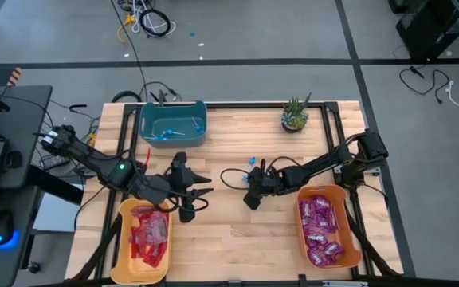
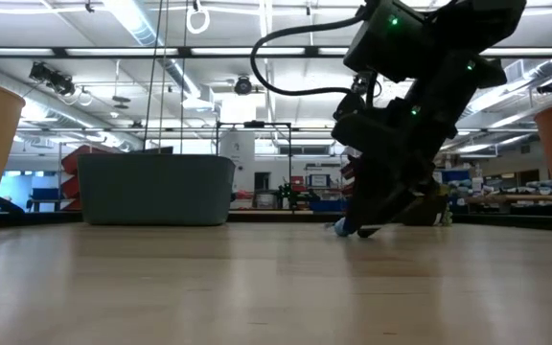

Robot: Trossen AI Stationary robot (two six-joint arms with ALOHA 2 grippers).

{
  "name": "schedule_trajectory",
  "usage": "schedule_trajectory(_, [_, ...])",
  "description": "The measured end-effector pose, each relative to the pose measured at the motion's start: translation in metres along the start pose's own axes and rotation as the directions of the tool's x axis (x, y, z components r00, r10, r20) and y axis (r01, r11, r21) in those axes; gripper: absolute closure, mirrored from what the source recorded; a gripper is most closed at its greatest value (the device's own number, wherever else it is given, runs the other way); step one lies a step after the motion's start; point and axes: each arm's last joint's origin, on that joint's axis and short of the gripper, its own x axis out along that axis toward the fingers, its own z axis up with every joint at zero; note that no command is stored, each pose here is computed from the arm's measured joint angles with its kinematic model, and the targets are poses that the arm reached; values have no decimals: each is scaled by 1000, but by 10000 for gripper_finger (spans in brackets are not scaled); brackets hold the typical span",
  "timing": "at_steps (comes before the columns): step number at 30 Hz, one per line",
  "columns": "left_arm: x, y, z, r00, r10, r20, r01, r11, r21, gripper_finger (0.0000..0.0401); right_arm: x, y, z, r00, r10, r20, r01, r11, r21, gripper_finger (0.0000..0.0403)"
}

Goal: Sort candy
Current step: Put the blue candy into the blue bin

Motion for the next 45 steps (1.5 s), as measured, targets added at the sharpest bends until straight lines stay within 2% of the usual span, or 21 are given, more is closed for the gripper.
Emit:
schedule_trajectory(9, [-4,-6,-2,1000,-20,0,20,1000,9,282,1,-2,-1,1000,-12,-10,12,1000,-14,284])
schedule_trajectory(20, [-7,-9,-3,1000,-13,9,13,1000,-3,282,1,-4,-3,999,-48,-14,46,992,-114,392])
schedule_trajectory(29, [9,-23,-16,999,31,-24,-30,999,42,282,-7,1,-6,1000,-29,2,29,982,-188,401])
schedule_trajectory(32, [13,-30,-22,999,27,-43,-24,998,64,282,-23,10,-9,999,36,10,-33,972,-233,401])
schedule_trajectory(37, [20,-38,-31,997,25,-68,-18,996,92,282,-57,31,-10,976,178,125,-129,936,-327,402])
schedule_trajectory(41, [30,-44,-39,995,35,-95,-24,993,116,282,-85,53,-11,907,361,215,-239,864,-442,402])
schedule_trajectory(45, [41,-50,-48,992,48,-120,-31,990,140,282,-103,68,-13,829,483,282,-295,805,-515,402])
